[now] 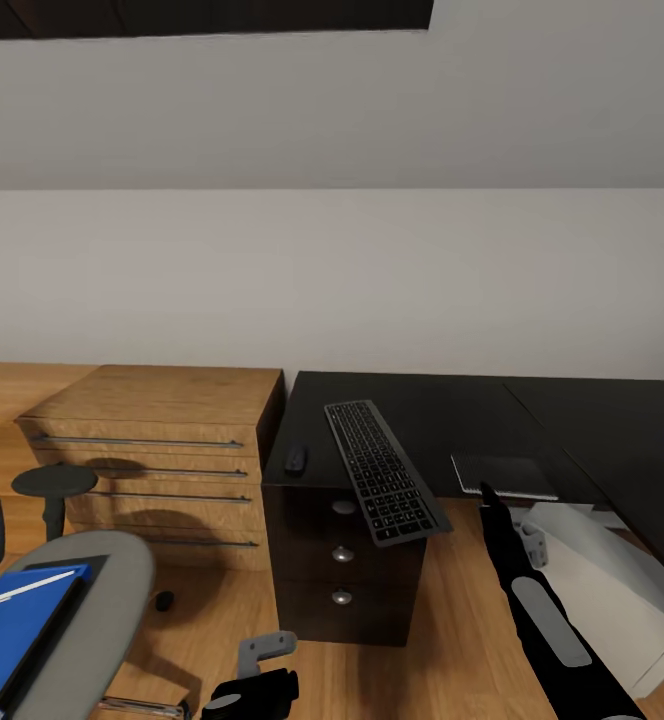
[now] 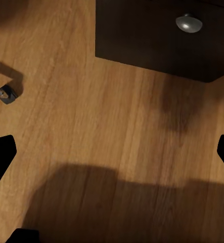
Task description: In the bedroom, organize the workspace by keeping the computer under the desk, ensuring the monitor is on the desk, placing the keyboard on the desk next to the monitor, placing the mouse on the desk next to the keyboard, moving the folder from the swivel chair onto the desk next to the mouse, stacking the notebook on top of the folder with the pen on top of the notebook, and positioning the swivel chair next to the desk.
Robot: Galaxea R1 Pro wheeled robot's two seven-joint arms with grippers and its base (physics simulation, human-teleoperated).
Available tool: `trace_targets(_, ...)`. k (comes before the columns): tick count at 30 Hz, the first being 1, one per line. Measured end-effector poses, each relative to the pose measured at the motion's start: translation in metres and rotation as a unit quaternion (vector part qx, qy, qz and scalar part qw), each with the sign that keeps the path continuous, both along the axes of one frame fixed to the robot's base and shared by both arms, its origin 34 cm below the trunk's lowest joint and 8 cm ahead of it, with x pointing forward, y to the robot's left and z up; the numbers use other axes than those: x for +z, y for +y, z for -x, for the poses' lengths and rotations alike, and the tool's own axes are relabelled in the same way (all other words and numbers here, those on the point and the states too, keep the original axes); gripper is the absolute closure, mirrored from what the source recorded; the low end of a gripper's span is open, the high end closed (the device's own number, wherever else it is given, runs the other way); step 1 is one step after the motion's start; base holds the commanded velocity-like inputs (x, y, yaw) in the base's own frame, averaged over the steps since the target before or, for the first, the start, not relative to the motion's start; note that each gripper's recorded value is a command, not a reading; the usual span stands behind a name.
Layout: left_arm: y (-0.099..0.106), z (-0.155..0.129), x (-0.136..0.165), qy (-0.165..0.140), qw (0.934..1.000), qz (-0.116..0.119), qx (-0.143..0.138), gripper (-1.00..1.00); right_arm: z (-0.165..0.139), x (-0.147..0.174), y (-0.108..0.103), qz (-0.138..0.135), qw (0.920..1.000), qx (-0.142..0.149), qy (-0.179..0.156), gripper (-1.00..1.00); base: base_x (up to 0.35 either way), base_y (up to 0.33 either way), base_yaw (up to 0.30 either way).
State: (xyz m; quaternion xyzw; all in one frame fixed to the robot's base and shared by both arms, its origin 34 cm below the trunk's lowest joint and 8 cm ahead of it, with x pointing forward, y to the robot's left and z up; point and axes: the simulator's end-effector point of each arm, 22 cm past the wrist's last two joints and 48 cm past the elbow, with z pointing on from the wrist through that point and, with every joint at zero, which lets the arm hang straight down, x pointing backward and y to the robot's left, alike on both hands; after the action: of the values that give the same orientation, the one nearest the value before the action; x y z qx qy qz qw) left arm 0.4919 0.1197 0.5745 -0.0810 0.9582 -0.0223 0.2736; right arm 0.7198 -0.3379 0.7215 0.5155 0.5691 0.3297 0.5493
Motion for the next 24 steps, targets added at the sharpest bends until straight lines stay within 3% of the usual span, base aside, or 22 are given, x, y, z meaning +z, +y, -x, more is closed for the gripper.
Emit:
trace_targets(15, 0.003, 0.000, -0.002, 0.002, 1.0000, -0.002, 0.003, -1.00, 0.000, 0.000, 0.000, 0.001, 1.0000, 0.000, 0.000, -1.00, -0.237, -0.049, 0.000)
trace_targets(24, 0.005, 0.000, 0.001, 0.002, 1.0000, -0.003, 0.004, -1.00, 0.007, -0.024, 0.000, 0.001, 0.9996, -0.001, 0.029, -1.00, -0.057, -0.017, 0.000)
